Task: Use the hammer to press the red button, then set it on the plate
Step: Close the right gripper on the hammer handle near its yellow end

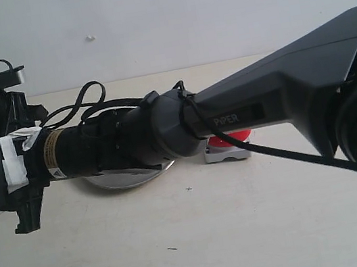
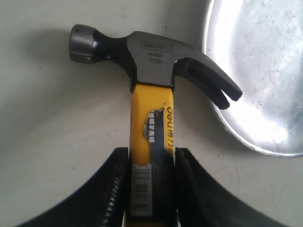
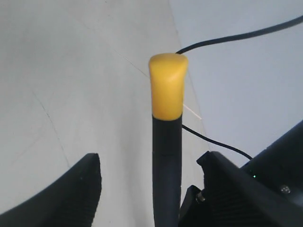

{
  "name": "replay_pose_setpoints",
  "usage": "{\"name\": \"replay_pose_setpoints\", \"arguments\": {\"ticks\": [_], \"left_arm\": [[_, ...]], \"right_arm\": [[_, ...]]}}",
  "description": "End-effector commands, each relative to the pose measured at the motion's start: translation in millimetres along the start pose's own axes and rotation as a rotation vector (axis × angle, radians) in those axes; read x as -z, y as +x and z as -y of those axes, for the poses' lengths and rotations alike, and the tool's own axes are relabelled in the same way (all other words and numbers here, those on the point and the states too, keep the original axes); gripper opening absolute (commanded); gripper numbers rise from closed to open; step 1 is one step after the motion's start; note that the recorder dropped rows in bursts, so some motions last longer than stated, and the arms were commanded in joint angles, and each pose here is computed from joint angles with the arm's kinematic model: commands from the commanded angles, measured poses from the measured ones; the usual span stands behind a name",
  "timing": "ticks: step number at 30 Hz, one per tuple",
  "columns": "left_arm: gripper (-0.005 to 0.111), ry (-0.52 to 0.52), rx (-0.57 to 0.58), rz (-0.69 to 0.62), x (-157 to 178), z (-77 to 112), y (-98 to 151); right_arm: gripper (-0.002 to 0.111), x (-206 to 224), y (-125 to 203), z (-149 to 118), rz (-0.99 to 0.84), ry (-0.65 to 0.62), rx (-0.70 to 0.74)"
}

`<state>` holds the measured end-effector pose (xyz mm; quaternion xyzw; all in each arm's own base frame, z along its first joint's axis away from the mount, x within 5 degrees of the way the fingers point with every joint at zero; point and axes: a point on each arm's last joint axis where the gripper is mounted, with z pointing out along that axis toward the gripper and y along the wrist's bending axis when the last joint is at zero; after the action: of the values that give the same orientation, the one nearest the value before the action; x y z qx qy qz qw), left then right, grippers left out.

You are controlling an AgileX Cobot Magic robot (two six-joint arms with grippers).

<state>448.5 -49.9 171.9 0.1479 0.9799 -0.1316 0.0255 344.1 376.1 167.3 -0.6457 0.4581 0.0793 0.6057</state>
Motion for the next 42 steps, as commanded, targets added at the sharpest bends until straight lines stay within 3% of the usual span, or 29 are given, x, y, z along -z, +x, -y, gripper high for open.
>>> {"name": "replay_pose_setpoints", "arguments": {"ticks": [1, 9, 30, 42], "left_arm": [[0.000, 0.059, 0.011, 0.018, 0, 10.6, -2], [0.000, 0.060, -0.016, 0.008, -4, 24.8, -4], [0.000, 0.041, -0.013, 0.002, -3, 22.7, -3], [0.000, 0.043, -0.012, 0.003, -3, 22.9, -3]], "right_arm": [[0.061, 0, -3, 3, 0.000, 0.012, -0.003], [0.061, -2, 1, 0, -0.004, 0.007, -0.014], [0.061, -34, 0, -4, 0.031, 0.038, -0.043], [0.053, -34, -1, 1, 0.031, 0.071, -0.106]]}}
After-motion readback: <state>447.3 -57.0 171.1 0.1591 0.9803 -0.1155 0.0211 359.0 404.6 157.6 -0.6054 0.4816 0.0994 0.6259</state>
